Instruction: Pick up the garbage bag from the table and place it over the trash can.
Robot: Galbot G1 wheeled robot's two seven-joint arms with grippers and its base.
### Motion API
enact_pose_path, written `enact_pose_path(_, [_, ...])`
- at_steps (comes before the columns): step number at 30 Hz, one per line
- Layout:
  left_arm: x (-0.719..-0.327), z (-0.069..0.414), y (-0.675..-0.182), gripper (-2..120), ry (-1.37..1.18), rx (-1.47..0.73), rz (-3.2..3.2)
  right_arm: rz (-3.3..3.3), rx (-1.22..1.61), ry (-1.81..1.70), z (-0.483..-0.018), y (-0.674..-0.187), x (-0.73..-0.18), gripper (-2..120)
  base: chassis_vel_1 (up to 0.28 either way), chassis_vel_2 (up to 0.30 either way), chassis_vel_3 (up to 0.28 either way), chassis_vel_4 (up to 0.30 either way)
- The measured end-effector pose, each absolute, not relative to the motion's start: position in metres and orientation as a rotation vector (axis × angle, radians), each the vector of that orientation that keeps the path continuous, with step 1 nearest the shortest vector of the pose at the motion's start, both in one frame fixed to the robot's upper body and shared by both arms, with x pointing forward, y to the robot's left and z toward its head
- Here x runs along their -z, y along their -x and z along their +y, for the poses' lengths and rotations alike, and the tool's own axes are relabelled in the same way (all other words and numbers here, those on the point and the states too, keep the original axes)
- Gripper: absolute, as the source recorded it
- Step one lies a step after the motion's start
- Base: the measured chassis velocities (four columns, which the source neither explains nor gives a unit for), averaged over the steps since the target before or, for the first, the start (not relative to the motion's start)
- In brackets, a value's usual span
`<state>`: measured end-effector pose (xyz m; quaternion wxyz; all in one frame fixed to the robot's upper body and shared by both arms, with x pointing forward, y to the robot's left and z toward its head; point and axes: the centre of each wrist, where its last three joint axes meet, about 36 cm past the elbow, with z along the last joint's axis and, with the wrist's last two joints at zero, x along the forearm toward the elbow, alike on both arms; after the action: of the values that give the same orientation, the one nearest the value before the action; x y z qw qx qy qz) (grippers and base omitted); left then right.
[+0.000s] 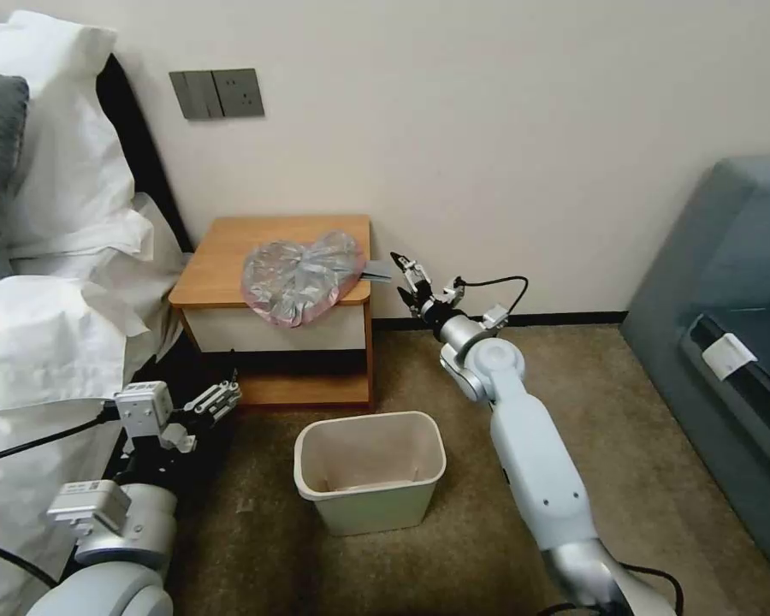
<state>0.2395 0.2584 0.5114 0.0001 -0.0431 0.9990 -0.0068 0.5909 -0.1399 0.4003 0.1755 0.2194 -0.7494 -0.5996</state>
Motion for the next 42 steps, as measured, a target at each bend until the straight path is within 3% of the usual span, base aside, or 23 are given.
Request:
enact_pose_path(3, [-0.51, 0.259, -0.24, 100, 0.137, 0.019, 3.139, -2.135, 1.689, -0.638, -0.137, -0.595, -0.4, 97, 0.0, 0.0, 0.0, 0.0])
enact_pose_path(9, [-0.508, 0.256, -0.24, 100, 0.14, 0.034, 3.139, -2.14, 1.677, -0.643, -0.132, -0.599, -0.402, 73, 0.0, 0.0, 0.0, 0.0])
enact_pose_path(11, [-0.508, 0.255, -0.24, 100, 0.14, 0.036, 3.139, -2.141, 1.676, -0.644, -0.131, -0.6, -0.402, 71, 0.0, 0.0, 0.0, 0.0])
enact_pose_path(17, [-0.504, 0.255, -0.241, 100, 0.15, 0.03, 3.133, -2.149, 1.657, -0.646, -0.126, -0.598, -0.405, 44, 0.0, 0.0, 0.0, 0.0])
enact_pose_path(30, [-0.496, 0.257, -0.243, 100, 0.15, -0.037, 3.118, -2.206, 1.6, -0.652, -0.121, -0.589, -0.414, 0, 0.0, 0.0, 0.0, 0.0])
enact_pose_path(36, [-0.495, 0.256, -0.242, 100, 0.153, -0.036, 3.11, -2.223, 1.572, -0.656, -0.12, -0.572, -0.425, 0, 0.0, 0.0, 0.0, 0.0])
enact_pose_path(42, [-0.495, 0.256, -0.242, 100, 0.16, -0.029, 3.098, -2.231, 1.531, -0.617, -0.113, -0.522, -0.442, 0, 0.0, 0.0, 0.0, 0.0])
